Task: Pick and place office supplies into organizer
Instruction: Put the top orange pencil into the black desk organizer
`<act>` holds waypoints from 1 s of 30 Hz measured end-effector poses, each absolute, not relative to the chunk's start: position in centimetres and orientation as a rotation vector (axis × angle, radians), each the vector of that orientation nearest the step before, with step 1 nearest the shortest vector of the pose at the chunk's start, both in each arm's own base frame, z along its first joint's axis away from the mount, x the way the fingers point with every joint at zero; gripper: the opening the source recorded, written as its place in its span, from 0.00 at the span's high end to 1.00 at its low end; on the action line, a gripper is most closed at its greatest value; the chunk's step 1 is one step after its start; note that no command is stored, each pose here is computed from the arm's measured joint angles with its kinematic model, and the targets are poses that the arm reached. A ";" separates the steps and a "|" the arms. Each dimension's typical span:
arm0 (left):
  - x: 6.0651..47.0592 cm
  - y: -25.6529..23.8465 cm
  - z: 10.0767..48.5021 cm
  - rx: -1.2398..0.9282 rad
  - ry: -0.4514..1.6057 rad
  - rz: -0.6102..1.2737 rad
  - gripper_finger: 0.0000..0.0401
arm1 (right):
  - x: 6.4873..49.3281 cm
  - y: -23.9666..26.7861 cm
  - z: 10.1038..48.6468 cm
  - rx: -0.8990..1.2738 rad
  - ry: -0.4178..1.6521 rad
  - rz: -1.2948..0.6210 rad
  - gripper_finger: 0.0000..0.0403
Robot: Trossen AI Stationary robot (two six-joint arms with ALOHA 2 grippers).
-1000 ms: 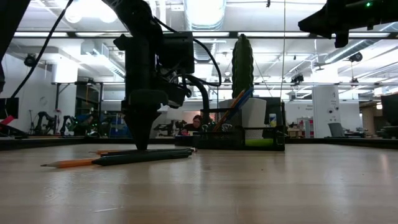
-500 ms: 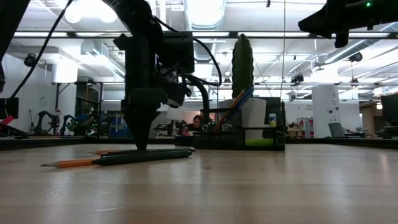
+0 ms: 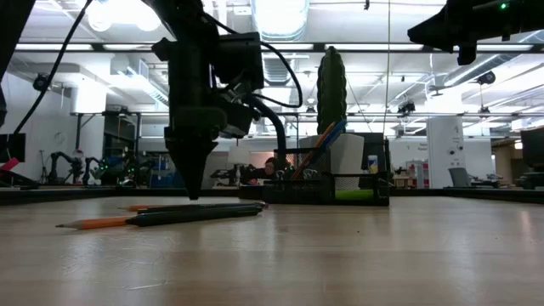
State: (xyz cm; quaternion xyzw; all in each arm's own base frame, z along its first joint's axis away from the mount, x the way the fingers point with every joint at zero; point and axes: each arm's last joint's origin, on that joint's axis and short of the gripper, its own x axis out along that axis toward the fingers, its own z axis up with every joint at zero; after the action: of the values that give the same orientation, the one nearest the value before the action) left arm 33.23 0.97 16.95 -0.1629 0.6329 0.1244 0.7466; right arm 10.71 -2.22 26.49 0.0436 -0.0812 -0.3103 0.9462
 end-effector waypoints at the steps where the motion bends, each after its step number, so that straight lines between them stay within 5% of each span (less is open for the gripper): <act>1: 33.2 1.0 17.1 -0.358 1.380 0.273 1.00 | 10.7 -2.2 26.5 0.090 -0.166 -0.632 0.87; 10: 33.1 1.0 19.1 -0.397 1.271 0.305 1.00 | 10.7 -2.2 26.5 0.090 -0.164 -0.630 0.87; 17: 32.1 1.1 24.3 -0.348 0.751 0.371 1.00 | 10.8 -2.1 26.5 0.083 -0.162 -0.582 0.87; 30: 20.9 1.3 26.4 -0.513 -0.086 0.312 1.00 | 12.8 -1.6 25.5 0.036 -0.049 -0.361 0.76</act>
State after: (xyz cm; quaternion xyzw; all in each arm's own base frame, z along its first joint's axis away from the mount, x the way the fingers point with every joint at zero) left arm 20.85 1.27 26.38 -0.2528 -0.0424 0.1538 0.9543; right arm 12.80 -1.62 25.46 0.0179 -0.0244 -0.1795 0.9833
